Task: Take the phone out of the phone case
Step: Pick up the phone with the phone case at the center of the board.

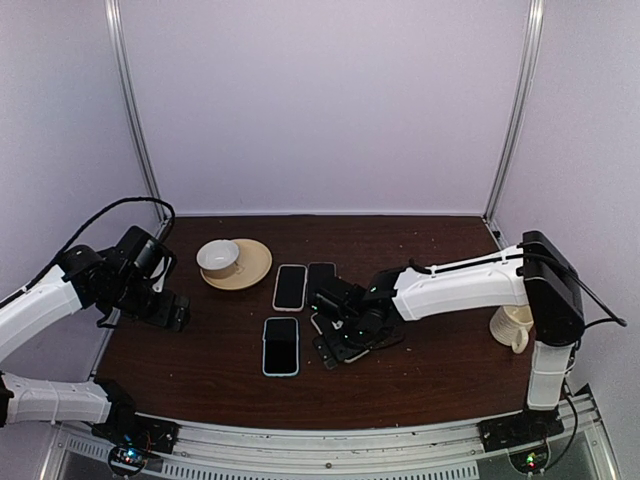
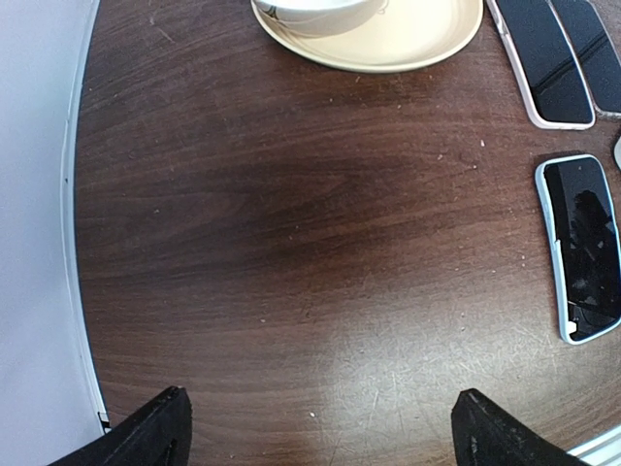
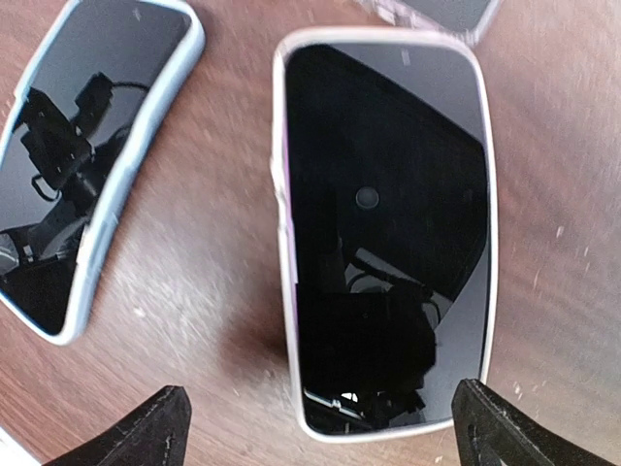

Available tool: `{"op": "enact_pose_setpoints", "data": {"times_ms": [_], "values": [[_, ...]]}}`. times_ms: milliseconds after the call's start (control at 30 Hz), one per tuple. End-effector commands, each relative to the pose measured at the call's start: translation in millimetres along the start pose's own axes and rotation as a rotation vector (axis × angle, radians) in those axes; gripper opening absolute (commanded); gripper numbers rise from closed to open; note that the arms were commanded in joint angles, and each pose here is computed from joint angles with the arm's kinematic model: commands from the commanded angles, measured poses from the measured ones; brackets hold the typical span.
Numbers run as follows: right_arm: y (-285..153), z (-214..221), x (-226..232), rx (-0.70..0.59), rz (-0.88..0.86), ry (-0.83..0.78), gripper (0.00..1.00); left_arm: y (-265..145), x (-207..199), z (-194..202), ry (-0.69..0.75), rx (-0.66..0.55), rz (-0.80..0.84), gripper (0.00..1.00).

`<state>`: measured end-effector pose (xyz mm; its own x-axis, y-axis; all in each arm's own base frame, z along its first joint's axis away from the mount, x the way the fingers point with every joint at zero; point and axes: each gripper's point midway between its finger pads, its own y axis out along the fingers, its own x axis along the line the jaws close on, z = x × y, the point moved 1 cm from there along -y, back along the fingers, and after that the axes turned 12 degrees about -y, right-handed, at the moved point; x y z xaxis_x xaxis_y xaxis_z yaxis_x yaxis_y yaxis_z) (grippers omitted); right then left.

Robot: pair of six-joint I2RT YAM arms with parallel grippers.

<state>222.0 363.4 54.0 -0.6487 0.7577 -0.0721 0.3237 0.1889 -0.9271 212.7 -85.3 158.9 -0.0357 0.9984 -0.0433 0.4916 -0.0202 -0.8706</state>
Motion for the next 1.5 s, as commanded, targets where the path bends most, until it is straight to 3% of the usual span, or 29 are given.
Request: {"op": "enact_pose_setpoints", "data": {"times_ms": [0, 500, 800, 1100, 1233, 1333, 1467], "values": [[1, -11, -10, -0.004, 0.065, -0.043, 1.00, -6, -5, -5, 0.009, -0.027, 0.028, 0.97], [20, -17, -29, 0.027, 0.077, -0.101, 0.99, -5, -7, -4, 0.017, -0.021, 0.036, 0.97], [38, -12, -31, 0.047, -0.002, -0.077, 0.99, -5, -7, -4, 0.018, -0.019, 0.036, 0.98], [58, 13, -28, 0.112, -0.055, -0.065, 0.81, -2, -8, -2, 0.025, -0.006, 0.035, 0.97], [62, 26, -32, 0.142, -0.041, -0.066, 0.68, -2, -9, -2, 0.029, -0.004, 0.039, 0.98], [61, 26, -33, 0.137, -0.041, -0.079, 0.59, -2, -4, -5, 0.023, -0.026, 0.005, 0.97], [48, 16, -32, 0.087, -0.054, -0.113, 0.55, -9, 0, -10, 0.012, -0.069, 0.002, 0.97]]}}
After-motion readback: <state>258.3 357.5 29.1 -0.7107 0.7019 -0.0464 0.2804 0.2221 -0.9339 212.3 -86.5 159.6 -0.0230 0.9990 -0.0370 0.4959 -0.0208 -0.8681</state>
